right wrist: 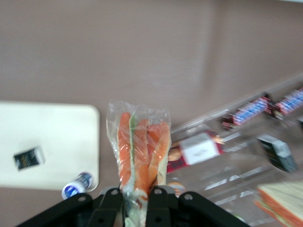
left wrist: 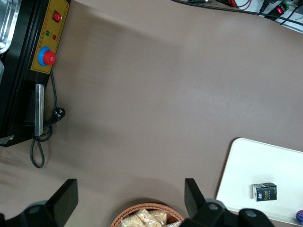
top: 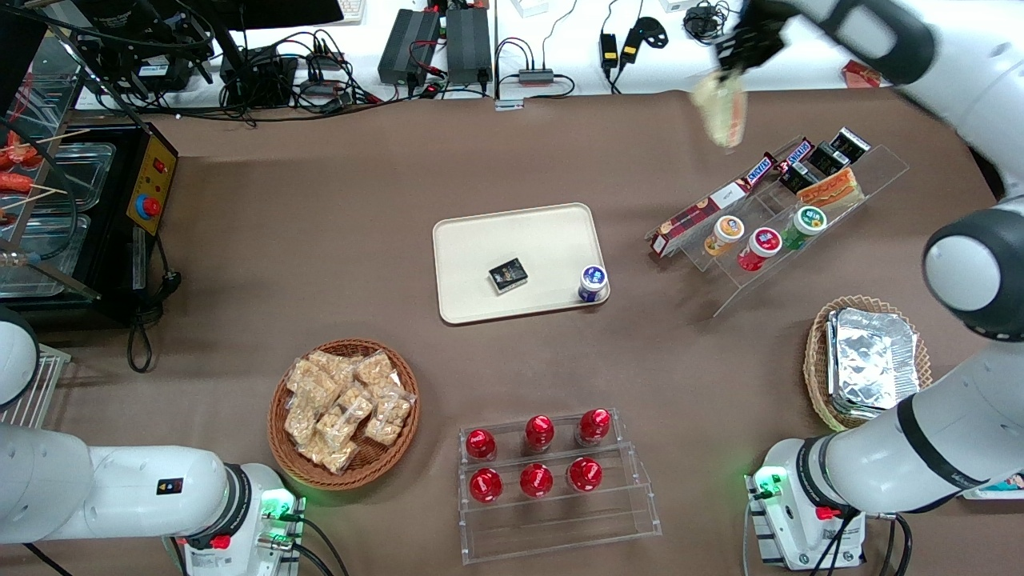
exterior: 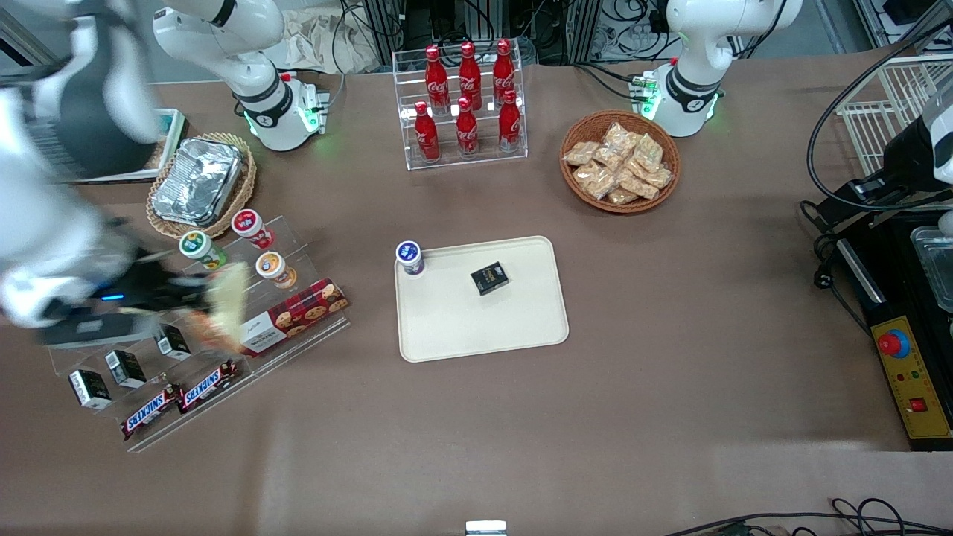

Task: Place sandwich on tray
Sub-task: 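Carry the sandwich with the right gripper over the white tray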

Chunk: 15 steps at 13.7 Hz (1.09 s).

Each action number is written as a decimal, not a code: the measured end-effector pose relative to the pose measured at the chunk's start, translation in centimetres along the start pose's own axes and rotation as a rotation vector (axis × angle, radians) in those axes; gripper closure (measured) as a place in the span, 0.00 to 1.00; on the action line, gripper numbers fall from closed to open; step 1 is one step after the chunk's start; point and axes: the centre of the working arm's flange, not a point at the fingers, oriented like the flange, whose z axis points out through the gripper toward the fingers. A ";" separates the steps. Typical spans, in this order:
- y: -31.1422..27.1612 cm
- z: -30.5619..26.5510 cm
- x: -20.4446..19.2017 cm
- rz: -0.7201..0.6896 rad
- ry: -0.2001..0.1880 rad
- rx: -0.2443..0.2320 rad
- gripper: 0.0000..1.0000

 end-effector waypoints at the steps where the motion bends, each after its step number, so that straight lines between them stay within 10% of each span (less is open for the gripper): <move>1: -4.4 0.8 -0.2 -0.072 0.003 -0.008 0.84; 11: -27.7 14.3 -4.0 -0.609 0.086 -0.207 0.84; 15: -33.7 21.9 -6.6 -0.768 0.133 -0.207 0.84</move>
